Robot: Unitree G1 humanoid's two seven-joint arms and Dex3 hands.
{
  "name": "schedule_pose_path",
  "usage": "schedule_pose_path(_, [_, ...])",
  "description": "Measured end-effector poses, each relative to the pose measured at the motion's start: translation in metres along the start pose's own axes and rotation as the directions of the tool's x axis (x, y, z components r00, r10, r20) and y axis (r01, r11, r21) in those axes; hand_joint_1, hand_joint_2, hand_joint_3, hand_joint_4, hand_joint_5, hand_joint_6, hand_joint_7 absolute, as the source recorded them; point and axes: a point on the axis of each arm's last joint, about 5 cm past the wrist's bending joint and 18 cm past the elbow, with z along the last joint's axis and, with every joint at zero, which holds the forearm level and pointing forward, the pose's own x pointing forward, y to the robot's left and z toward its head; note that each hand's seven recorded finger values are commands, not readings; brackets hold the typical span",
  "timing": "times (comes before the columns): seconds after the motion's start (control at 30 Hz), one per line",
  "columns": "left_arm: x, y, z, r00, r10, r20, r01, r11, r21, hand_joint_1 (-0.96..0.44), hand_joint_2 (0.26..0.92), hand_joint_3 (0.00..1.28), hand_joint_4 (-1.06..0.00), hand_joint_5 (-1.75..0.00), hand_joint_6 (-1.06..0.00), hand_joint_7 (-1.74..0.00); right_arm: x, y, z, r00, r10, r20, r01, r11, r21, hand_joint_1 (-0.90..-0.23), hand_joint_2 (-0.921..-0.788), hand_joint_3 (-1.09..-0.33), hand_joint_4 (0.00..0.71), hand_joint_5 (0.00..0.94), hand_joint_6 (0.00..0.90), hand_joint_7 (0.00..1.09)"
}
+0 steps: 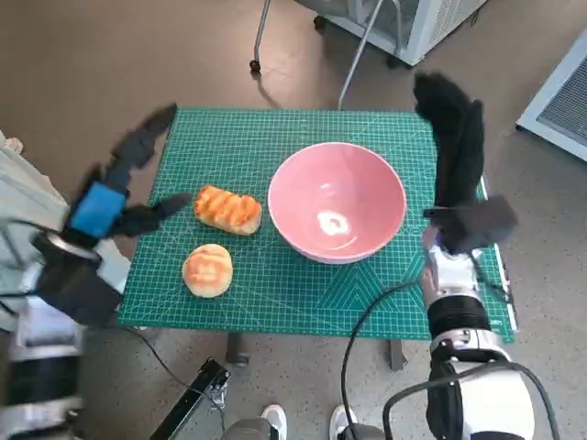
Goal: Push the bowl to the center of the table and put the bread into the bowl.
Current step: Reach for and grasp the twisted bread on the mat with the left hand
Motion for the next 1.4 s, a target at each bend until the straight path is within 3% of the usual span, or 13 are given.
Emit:
schedule_pose_path(0.2, [0.017, 0.009, 0.004, 0.991, -0.127, -0.042, 0.131, 0.986, 0.099, -0.48, 0.902, 0.04, -0.11, 0.00, -0.19, -0.05, 0.0066, -0.002, 0.012, 0.976, 0.172, 0.131, -0.175, 0.984, 0.015, -0.669, -0.921, -0.850, 0.248, 0.000, 0.001, 0.83])
schedule_pose_path(0.33, [0.028, 0.009, 0.005, 0.976, -0.203, -0.078, 0.213, 0.968, 0.136, -0.45, 0.873, 0.01, -0.09, 0.00, -0.20, -0.05, 0.0052, -0.005, 0.017, 0.958, 0.229, 0.172, -0.232, 0.973, -0.004, -0.691, -0.921, -0.841, 0.248, 0.001, -0.001, 0.83])
schedule_pose_path(0.6, [0.041, -0.008, 0.001, 0.923, -0.353, -0.153, 0.377, 0.909, 0.179, -0.31, 0.811, 0.00, -0.06, 0.00, -0.21, -0.05, -0.0063, -0.007, 0.021, 0.946, 0.252, 0.203, -0.250, 0.968, -0.033, -0.709, -0.921, -0.827, 0.242, 0.000, -0.001, 0.83])
schedule_pose_path(1.0, [0.057, -0.041, -0.009, 0.781, -0.520, -0.345, 0.607, 0.763, 0.224, -0.15, 0.789, 0.00, -0.05, 0.00, -0.19, -0.03, -0.0134, -0.004, 0.024, 0.940, 0.269, 0.208, -0.266, 0.963, -0.042, -0.699, -0.921, -0.825, 0.239, 0.000, -0.001, 0.83])
schedule_pose_path(1.2, [0.064, -0.051, -0.013, 0.737, -0.534, -0.414, 0.646, 0.737, 0.199, -0.15, 0.790, 0.00, -0.06, 0.00, -0.19, -0.03, -0.0169, -0.003, 0.024, 0.943, 0.267, 0.200, -0.263, 0.964, -0.046, -0.696, -0.921, -0.833, 0.239, 0.000, -0.001, 0.83])
schedule_pose_path(1.4, [0.065, -0.059, -0.019, 0.716, -0.537, -0.446, 0.658, 0.733, 0.173, -0.17, 0.792, 0.00, -0.08, -0.01, -0.22, -0.04, -0.0188, -0.003, 0.024, 0.946, 0.262, 0.190, -0.259, 0.965, -0.041, -0.706, -0.921, -0.835, 0.234, 0.000, -0.001, 0.83])
